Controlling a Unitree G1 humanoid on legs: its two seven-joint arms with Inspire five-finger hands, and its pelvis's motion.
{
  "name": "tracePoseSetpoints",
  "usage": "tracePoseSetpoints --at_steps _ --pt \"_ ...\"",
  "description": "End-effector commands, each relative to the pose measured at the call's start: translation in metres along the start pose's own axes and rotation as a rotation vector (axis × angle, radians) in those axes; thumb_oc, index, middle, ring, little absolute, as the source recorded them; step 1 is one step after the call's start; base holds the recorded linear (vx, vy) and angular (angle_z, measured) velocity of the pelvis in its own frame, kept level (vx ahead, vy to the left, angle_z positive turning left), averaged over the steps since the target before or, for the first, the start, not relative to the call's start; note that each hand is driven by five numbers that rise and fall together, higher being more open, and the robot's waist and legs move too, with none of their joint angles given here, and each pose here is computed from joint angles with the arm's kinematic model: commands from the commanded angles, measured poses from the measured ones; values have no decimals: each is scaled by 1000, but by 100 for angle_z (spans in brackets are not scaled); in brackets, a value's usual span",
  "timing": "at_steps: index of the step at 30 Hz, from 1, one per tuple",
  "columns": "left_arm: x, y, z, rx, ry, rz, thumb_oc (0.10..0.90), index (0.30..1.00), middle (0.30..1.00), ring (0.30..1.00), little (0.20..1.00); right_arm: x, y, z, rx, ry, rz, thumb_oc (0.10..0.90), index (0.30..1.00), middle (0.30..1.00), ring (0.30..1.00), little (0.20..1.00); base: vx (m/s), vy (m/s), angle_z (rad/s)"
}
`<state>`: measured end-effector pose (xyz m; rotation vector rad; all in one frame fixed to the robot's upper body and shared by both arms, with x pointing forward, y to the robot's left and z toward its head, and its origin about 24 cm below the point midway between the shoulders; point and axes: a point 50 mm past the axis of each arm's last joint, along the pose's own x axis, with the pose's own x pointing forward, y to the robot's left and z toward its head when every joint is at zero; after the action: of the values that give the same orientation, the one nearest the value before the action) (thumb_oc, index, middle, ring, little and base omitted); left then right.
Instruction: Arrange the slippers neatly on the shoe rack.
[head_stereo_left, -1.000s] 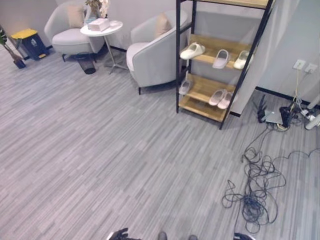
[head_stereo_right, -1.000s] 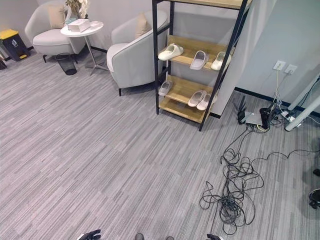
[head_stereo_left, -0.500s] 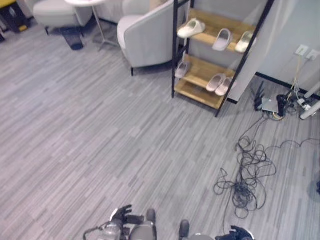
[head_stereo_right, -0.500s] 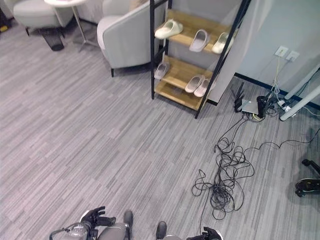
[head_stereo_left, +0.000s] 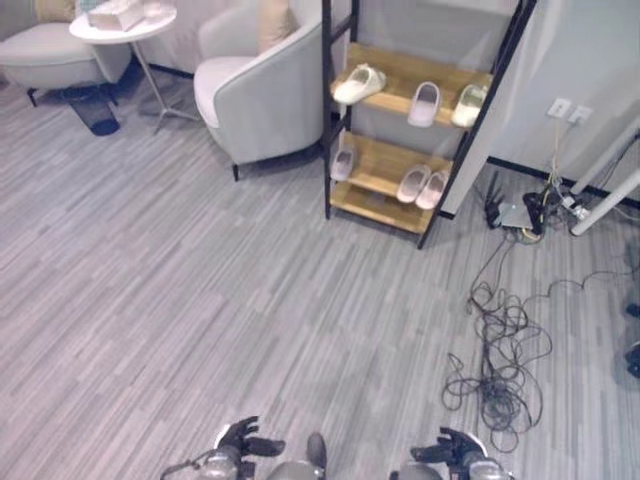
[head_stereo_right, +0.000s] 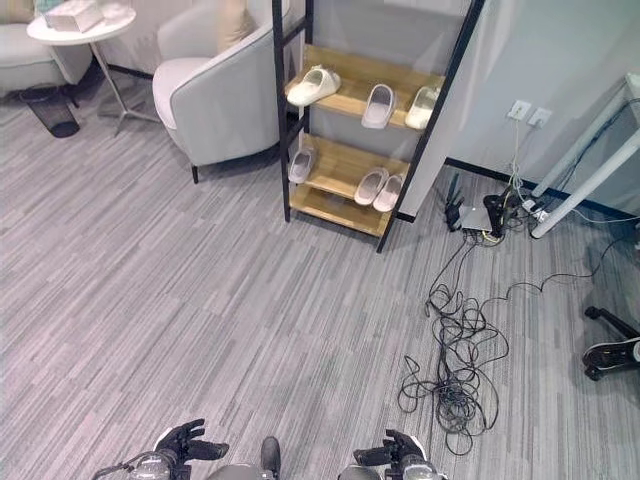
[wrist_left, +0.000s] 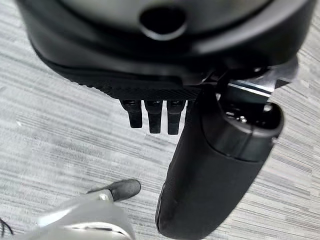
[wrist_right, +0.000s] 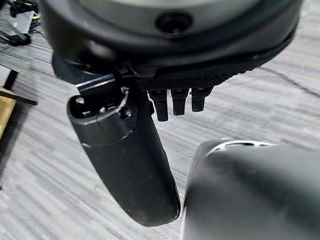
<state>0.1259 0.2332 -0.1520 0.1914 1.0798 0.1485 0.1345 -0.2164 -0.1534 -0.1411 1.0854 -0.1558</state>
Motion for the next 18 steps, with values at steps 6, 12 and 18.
tracePoseSetpoints --at_steps 6,12,18 --pt "-1 -4 -8 33 21 -12 800 900 900 900 900 -1 -30 8 -43 -46 -74 800 900 900 900 900 284 -104 15" --pt "0 -13 -1 23 -5 -36 800 900 900 900 900 -3 -37 -3 -11 -23 -101 800 900 900 900 900 172 -139 36" --pt "1 -16 10 59 -33 -43 800 900 900 900 900 -2 -37 0 8 -27 -109 800 900 900 900 900 200 -96 5"
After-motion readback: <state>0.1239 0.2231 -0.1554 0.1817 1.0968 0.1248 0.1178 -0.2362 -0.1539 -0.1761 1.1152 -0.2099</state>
